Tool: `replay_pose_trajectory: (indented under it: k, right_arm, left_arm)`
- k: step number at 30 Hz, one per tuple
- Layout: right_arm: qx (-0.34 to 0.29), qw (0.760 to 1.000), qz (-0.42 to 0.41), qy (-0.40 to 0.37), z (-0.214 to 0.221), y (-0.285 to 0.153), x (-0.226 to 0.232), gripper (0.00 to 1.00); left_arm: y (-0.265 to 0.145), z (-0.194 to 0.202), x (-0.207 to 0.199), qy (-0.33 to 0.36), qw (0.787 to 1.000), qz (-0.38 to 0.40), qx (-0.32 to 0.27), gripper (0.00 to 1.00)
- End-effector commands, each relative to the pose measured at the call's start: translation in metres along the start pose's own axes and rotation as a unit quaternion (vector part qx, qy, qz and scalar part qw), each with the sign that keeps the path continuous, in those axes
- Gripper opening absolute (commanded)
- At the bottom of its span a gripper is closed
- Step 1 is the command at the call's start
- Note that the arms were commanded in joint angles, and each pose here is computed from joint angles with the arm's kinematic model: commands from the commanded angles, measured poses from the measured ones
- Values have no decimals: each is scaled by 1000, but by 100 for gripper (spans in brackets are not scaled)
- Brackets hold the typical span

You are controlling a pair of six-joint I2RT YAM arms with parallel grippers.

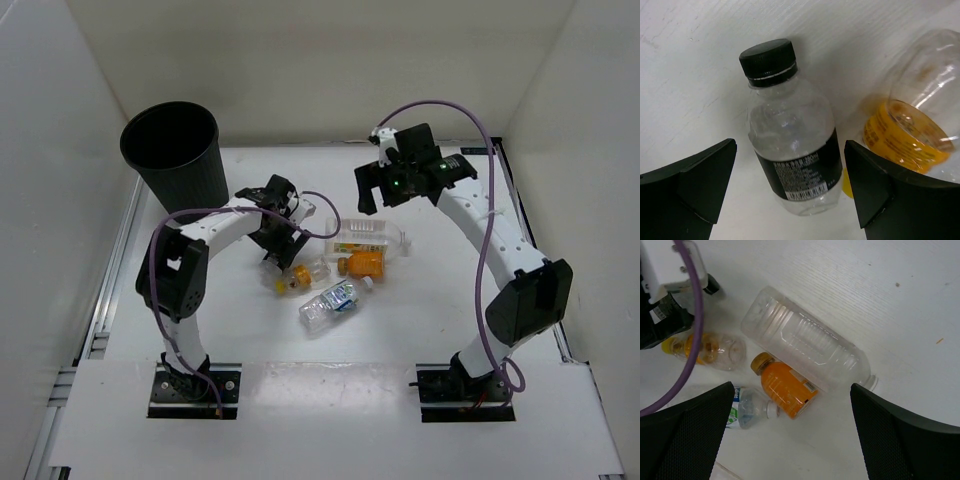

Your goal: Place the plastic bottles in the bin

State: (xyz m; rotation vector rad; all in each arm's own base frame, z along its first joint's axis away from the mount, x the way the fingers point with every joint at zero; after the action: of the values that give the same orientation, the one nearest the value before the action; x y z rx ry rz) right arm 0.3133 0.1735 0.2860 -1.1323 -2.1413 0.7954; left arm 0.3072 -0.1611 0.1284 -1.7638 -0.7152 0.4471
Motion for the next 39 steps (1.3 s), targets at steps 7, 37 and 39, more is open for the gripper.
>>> replay_pose_trajectory:
  k: [7,37,39]
  right_arm:
    - [4,1000,8,-4,6,7,3,100]
    - [12,998,56,25,19,21,22,100]
    - [12,998,58,22,20,21,24,100]
  left_arm:
    - [14,-8,3,1,1000,0,4,73]
    - [-316,-45,247,-198,785,-483,-334,20]
    - [-304,-34,261,-204,797,-458,-337,32]
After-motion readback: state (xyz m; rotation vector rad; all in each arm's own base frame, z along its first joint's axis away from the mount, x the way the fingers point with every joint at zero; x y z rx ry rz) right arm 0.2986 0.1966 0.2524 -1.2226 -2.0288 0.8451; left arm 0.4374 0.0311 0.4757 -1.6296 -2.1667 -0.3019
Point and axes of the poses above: each gripper's point midway between its finger pads, its own y axis out along the fingers, its own x axis along the line the jaws close on, z = x × y, the point moved 8 cm from there along -y, back along the fingers, and after that the axes turned 7 degrees about y, right-handed, at the moved point
